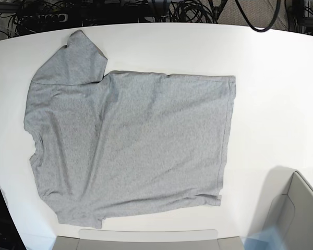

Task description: Fold the T-shirt properly

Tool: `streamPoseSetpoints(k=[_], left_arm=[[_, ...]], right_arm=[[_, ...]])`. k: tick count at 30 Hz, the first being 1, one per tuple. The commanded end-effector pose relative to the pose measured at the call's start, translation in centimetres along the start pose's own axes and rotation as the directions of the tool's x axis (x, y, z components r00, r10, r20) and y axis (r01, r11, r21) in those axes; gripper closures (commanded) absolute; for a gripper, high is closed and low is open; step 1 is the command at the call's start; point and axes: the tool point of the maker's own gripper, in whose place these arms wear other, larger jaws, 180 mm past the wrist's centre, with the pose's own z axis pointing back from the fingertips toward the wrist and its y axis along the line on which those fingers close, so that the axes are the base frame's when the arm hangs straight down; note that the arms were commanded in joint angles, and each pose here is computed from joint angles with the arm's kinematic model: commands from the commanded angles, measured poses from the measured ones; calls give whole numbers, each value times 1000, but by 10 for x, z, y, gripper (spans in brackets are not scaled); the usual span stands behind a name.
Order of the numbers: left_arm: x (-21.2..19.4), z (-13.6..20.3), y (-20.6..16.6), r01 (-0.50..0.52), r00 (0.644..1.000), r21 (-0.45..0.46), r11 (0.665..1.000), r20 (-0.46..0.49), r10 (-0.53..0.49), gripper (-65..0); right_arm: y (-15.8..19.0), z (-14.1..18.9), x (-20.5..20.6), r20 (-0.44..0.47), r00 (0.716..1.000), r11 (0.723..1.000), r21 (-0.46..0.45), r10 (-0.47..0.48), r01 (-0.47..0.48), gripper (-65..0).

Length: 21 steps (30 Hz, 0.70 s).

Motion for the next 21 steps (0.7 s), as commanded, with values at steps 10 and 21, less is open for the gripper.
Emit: streamPoseSetpoints(k=[10, 21], left_arm=[[80, 35, 13, 24, 966, 5, 1000, 256, -25, -1], [145, 33, 18, 28, 903, 14, 1000, 429, -31, -128]], right_arm=[[30, 55, 116, 340, 930, 990, 74, -141, 123, -6], [-3, 71, 200, 378, 848, 925, 75, -372, 372, -204]])
